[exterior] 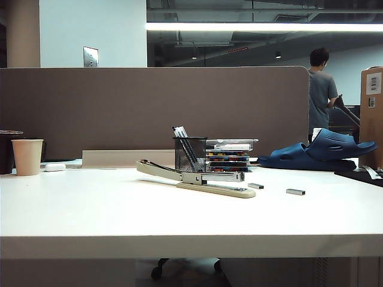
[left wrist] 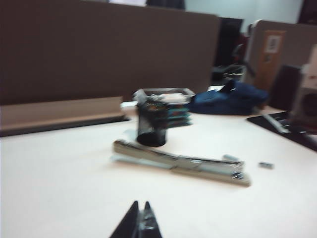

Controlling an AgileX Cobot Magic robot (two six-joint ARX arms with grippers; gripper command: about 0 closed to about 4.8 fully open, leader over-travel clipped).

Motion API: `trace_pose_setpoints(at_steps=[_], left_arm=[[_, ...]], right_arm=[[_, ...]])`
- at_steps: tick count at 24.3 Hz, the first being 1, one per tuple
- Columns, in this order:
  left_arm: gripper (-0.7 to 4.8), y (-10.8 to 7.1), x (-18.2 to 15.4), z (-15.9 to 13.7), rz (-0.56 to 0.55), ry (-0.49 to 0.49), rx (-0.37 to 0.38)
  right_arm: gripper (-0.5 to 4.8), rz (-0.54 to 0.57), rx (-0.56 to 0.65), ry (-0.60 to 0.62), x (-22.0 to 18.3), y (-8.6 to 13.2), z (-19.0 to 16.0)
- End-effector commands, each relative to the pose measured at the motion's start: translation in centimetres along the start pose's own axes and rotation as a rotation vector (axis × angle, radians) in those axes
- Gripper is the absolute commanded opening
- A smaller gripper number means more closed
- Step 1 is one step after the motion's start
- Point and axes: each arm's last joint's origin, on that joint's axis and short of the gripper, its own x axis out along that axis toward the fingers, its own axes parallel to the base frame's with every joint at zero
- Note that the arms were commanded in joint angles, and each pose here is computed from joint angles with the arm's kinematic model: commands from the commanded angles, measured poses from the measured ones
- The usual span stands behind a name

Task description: Pick up a set of staples and put them into the open stapler.

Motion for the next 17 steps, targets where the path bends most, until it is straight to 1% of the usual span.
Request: trace_pose_setpoints(at_steps=[1,5,9,11,15,17], left_arm=[[-0.05,-0.4,-0.2,1.2,-0.068,-0.017,-0.008],[-0.05,-0.7,-0.5,2.3,-0.092,0.010,-0.022],[-0.05,-1.0,-0.8,3.4,-0.115,0.033,-0.035],[-0.05,-1.3,-1.0,4.2,-0.148,0.039,-0.039],[-0.05,-1.4,-1.2,4.9,-0.147,0.081,-0.065],[-0.05,-1.4,-1.0,5.5,-0.148,0.104,-0.078]], right_arm=[[-0.09,-0.002,0.012,0.000,-0.6,0.2,1.1],[-0.09,0.000,0.011,-0.015,-1.1,0.5,2.3],[-0.09,-0.002,0.012,-0.004,-1.2,0.7,3.7],[-0.09,-0.006,0.013,0.019,-1.0,0.9,4.7],[-0.09,-0.012,0.015,0.074,-0.3,1.2,6.3],[-0.09,-0.025,0.018,0.146,0.5,1.3,7.4]])
